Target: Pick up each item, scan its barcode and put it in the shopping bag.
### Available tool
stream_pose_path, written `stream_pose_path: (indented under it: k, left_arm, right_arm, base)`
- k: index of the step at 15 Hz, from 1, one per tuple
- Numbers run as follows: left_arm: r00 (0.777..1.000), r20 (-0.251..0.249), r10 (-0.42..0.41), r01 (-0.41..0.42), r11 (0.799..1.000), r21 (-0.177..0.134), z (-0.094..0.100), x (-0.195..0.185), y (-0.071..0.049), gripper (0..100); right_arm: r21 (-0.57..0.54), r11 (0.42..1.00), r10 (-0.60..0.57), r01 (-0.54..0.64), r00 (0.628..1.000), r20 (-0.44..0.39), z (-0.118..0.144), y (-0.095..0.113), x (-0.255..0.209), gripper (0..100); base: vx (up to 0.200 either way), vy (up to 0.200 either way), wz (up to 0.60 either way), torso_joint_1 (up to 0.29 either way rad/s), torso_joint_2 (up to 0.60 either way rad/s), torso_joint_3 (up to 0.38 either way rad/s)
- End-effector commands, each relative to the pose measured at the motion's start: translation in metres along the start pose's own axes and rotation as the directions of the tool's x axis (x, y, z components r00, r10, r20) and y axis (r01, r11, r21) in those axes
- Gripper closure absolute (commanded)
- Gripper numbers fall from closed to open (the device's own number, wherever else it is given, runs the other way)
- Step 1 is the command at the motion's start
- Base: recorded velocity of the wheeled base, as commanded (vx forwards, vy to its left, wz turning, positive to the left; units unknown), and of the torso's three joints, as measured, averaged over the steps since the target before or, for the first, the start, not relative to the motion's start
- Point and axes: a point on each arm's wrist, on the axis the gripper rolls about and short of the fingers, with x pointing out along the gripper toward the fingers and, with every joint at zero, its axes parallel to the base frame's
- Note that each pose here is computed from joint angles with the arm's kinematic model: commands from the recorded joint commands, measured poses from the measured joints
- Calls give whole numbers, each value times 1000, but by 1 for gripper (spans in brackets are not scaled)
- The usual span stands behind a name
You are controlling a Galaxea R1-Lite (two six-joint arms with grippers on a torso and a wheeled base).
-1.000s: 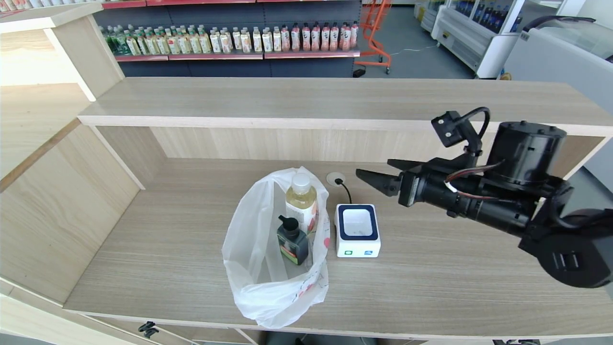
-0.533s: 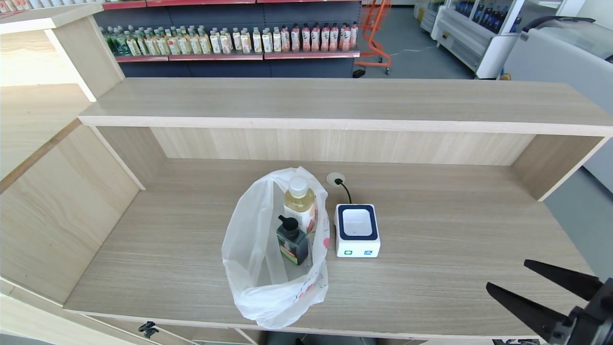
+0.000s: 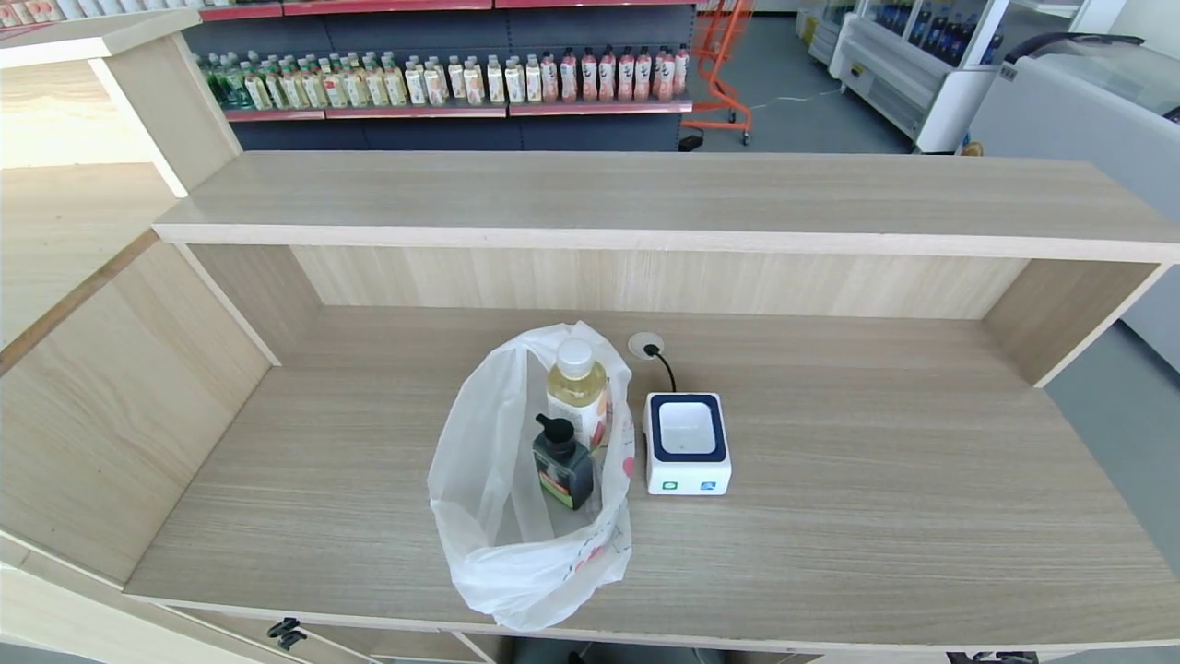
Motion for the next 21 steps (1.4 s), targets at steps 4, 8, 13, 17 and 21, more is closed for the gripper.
stream_pose_path:
  k: [4,8,13,17,21]
  left_arm:
    - [1000,-2,1,-1,1000,0,0,0,0,0]
    - [1000,-2,1,-1,1000,0,0,0,0,0]
    - [1000,-2,-1,1,1000,0,0,0,0,0]
    - [1000,-19,-2,2,1000,3,0,1,0,0]
    - [1000,-2,-1,1,1000,4,0,0,0,0]
  right_arm:
    - [4,997,-71,71,992,108,-9,1,-11,0]
    - [16,997,-72,71,992,107,-9,1,-11,100]
    - [33,997,-72,69,992,107,-9,1,-11,100]
    - [33,997,-72,69,992,107,-9,1,-11,100]
    - [33,997,-72,69,992,107,-9,1,-11,100]
  base:
    - [0,0,0,0,0,0]
    - [0,0,0,0,0,0]
    - [0,0,0,0,0,0]
    - [0,-50,0,1,2,2]
    - [0,-200,0,5,0,1]
